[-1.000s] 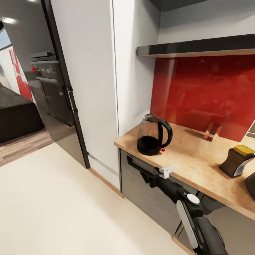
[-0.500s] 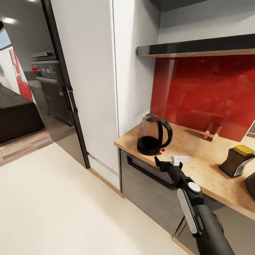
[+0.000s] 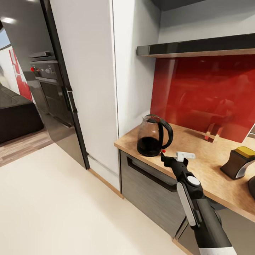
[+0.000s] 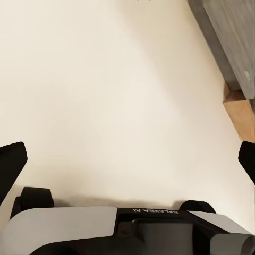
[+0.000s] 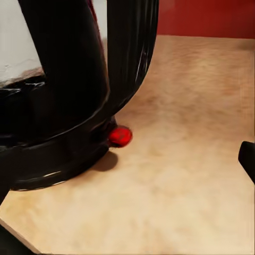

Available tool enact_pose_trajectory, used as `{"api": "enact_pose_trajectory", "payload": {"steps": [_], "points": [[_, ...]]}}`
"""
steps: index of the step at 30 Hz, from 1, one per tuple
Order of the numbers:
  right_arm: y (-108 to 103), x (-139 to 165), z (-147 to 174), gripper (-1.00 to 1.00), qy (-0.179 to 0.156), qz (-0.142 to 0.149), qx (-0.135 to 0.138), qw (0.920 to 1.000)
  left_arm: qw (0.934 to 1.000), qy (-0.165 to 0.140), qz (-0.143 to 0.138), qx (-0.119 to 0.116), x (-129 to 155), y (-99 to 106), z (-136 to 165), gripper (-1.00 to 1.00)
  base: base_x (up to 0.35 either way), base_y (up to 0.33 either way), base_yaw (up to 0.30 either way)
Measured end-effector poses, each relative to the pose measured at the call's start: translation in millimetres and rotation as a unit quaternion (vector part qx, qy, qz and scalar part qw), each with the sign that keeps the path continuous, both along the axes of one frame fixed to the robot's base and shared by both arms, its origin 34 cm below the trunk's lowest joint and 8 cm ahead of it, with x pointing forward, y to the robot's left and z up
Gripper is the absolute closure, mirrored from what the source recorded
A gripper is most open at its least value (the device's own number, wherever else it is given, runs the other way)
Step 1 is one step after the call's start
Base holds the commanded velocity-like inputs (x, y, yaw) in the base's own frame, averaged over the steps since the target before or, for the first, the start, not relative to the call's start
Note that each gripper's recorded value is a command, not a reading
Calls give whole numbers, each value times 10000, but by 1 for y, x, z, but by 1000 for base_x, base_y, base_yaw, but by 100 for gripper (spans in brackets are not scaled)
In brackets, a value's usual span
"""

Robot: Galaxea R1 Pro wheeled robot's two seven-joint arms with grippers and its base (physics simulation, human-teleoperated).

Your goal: Set up a coffee station on the kitchen countertop: keep the coffee maker on the countertop, move the bottle of coffee from the kitchen shelf to the counter next to the coffee maker, place a paper coffee filter on top of the coffee maker, put the saucer next to the coffee maker with the coffee cup on the saucer, and place the electric kettle next to the coffee maker.

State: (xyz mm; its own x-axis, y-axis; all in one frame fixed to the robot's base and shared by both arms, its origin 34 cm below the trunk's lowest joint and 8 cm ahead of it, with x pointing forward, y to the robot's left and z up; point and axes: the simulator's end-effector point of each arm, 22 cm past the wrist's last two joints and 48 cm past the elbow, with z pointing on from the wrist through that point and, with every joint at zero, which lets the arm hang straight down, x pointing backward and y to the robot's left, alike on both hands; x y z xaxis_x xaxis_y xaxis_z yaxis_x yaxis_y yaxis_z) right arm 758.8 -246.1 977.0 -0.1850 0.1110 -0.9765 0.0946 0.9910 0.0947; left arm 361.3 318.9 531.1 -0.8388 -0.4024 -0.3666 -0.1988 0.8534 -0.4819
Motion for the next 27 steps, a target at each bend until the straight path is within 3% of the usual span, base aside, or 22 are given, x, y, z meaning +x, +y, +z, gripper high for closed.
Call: {"api": "enact_pose_trajectory", "payload": {"steps": [7,15,27], "points": [[-3,1,1,-100,-5,-65,-14,10000,10000,2,0,-1,0,0,0,-100,64,0,0],[-28,2,4,-100,193,-629,-162,9977,10000,1,0,-2,0,0,0,-100,5,0,0],[-8,12,23,-100,93,-461,-274,9985,10000,1,0,-7,0,-1,0,-100,0,0,0]]}}
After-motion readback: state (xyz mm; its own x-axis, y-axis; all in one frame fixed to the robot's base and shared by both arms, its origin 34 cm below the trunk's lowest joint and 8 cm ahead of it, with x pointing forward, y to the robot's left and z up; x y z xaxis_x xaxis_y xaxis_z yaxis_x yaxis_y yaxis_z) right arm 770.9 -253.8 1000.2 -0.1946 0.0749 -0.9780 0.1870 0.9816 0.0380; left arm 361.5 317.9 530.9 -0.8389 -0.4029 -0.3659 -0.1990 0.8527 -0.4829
